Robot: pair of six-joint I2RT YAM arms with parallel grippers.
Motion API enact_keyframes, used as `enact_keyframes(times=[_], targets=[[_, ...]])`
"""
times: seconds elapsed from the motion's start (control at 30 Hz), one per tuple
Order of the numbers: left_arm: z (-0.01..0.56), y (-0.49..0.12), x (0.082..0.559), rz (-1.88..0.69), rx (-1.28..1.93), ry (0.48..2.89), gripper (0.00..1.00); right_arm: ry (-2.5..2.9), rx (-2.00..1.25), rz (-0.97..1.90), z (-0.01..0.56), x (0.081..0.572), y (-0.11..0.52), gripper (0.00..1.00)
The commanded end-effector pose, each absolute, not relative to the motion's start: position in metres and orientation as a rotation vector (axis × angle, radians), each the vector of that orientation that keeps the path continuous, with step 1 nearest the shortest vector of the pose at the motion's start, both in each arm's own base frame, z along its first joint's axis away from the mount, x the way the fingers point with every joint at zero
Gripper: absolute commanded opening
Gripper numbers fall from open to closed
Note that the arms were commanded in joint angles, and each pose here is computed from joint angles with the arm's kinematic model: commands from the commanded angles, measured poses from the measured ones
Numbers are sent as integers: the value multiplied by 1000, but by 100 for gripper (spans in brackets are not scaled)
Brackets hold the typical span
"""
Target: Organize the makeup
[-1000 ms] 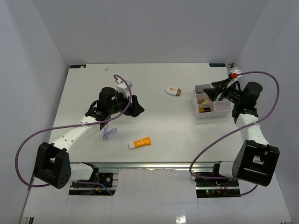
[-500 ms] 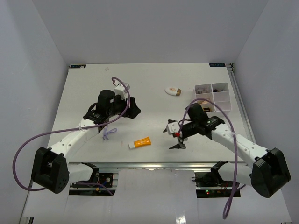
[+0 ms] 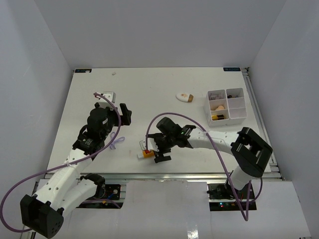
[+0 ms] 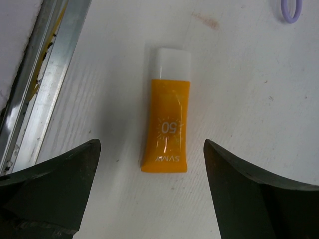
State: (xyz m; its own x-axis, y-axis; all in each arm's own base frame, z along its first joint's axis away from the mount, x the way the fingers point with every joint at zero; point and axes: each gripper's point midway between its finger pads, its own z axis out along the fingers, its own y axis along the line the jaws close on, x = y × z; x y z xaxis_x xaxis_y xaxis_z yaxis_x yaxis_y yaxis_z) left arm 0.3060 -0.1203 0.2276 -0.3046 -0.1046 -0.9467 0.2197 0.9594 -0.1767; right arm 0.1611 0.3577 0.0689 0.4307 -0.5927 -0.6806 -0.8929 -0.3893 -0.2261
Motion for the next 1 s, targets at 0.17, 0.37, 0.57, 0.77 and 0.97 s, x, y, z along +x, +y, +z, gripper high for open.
enact_keyframes(times=[0.17,0.37,0.57,0.77,0.97], targets=[[230,-107,308,-268,4,1856,93,1310,-2058,685,64,178,402,90],[230,-110,307,-285,-3,1859,93,1349,-2087,707,49,177,405,96],[230,-109,307,-285,-11,1857,93,1367,-2127,718,33,172,399,80],[228,-109,307,-285,-12,1861,93,1384,-2152,715,22,170,393,61],[226,-110,308,-290,-12,1867,93,1383,-2158,683,23,170,385,45]])
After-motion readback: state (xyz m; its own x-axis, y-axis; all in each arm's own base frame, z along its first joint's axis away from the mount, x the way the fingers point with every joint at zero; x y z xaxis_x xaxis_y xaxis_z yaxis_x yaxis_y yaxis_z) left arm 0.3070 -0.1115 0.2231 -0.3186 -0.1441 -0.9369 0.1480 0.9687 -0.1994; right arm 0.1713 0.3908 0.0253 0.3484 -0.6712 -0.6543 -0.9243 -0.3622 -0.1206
